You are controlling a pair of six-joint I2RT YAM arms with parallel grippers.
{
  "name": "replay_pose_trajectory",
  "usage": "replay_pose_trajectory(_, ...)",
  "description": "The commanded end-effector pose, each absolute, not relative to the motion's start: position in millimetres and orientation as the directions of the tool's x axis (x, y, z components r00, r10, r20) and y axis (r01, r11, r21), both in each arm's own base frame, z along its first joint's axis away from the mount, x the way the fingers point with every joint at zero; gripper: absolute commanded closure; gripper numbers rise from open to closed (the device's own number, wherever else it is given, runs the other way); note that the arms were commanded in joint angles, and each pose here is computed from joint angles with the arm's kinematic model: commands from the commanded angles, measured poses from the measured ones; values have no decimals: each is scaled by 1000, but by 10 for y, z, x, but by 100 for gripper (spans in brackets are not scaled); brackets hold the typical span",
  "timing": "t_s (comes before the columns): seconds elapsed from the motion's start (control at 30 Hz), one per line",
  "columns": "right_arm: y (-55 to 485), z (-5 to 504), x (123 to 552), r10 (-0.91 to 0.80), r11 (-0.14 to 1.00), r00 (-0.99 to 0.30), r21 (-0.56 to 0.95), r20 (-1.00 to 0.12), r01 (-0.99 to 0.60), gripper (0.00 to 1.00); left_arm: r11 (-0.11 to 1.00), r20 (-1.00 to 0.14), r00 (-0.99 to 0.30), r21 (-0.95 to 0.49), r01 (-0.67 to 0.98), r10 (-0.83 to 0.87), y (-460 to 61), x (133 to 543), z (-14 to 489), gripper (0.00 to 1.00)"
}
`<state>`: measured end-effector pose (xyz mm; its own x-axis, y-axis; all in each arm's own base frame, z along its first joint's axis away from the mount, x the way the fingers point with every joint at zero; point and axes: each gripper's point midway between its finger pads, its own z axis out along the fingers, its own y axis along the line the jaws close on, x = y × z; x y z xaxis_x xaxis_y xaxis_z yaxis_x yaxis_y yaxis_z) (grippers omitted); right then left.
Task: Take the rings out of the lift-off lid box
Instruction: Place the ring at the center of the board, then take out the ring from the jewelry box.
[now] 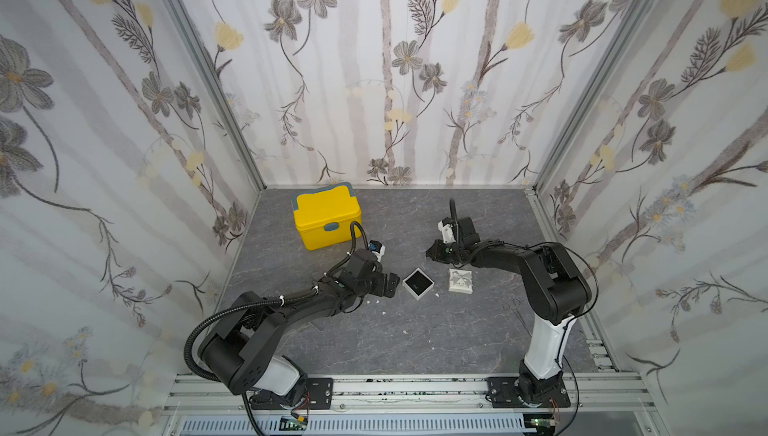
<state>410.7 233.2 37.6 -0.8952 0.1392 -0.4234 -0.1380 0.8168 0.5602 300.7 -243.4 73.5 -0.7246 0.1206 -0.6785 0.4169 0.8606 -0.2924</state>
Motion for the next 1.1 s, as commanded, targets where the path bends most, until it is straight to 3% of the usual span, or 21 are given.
replay_pose_trajectory(0.0, 2275, 397, 4149, 138, 836, -886, 532, -443, -136, 79, 855, -693, -714, -307, 418, 101, -2473, 3044, 809, 0)
replay_pose_trajectory(0.5, 2078, 803, 4042, 83, 881, -850, 437, -520, -182, 67, 852, -694, -713, -307, 424, 105, -2481, 3050, 808, 0)
replay_pose_trajectory(0.63, 2096, 1044, 3780, -44, 890, -827, 355, -560, -287, 47, 858, -690, -714, -290, 425, 120, -2504, 3116, 764, 0)
replay_pose_trajectory(0.77, 2216, 1123, 3386, -209, 878, -804, 255, -557, -405, 11, 845, -672, -727, -300, 443, 142, -2630, 3203, 665, 0)
replay_pose_trajectory(0.87, 2301, 1090, 3166, -280, 866, -785, 208, -553, -455, 0, 822, -663, -735, -332, 462, 145, -2751, 3230, 622, 0)
replay_pose_trajectory(0.9, 2313, 1075, 3124, -284, 864, -786, 209, -549, -458, 3, 817, -661, -737, -341, 465, 144, -2776, 3236, 609, 0)
replay_pose_trajectory(0.97, 2333, 1057, 3076, -282, 861, -783, 213, -555, -462, 17, 807, -657, -740, -355, 472, 144, -2822, 3242, 596, 0)
replay_pose_trajectory(1.07, 2370, 1036, 3055, -288, 857, -777, 211, -560, -470, 58, 798, -654, -742, -365, 479, 146, -2856, 3243, 591, 0)
